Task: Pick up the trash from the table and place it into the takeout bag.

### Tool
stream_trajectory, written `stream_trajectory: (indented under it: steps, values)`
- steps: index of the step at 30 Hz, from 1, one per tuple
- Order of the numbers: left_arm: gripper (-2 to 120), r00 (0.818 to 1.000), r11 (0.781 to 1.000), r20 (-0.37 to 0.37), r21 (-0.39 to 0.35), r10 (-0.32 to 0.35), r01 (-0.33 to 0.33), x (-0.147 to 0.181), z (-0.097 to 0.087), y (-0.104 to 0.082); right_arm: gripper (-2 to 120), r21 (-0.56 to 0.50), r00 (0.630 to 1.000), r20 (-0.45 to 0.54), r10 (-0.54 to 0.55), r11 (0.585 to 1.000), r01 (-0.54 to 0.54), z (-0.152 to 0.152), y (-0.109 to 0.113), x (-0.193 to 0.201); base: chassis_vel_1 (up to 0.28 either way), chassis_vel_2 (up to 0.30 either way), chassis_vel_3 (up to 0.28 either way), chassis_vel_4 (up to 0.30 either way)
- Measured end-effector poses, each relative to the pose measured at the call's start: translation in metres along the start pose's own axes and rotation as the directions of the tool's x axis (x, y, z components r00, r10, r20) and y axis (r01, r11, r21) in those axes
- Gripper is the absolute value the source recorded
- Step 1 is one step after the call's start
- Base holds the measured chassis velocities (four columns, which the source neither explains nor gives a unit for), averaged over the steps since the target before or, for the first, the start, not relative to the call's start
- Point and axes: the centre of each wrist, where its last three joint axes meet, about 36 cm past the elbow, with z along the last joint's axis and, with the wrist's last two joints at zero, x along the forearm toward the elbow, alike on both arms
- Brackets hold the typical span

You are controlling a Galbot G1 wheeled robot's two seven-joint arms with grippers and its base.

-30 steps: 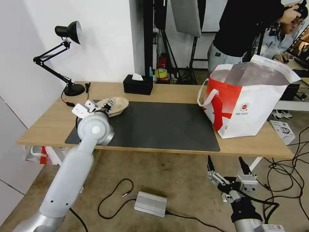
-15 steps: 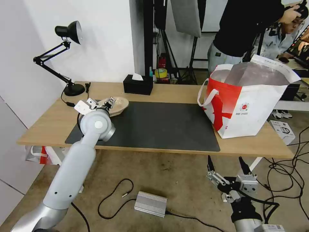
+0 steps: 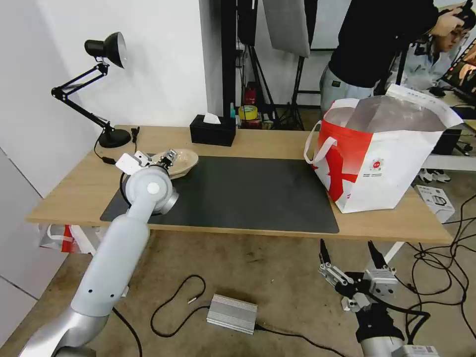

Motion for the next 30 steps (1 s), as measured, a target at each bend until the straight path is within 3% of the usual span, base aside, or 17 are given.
stream_trajectory:
  steps: [30]
  values:
    - [100, 0.998, 0.998, -0.019, 0.011, -0.061, 0.061, -0.024, 0.000, -0.005, 100, 0.000, 1.000, 0.000, 0.000, 1.000, 0.000, 0.000, 0.000, 0.000, 0.000, 0.000, 0.000, 0.000]
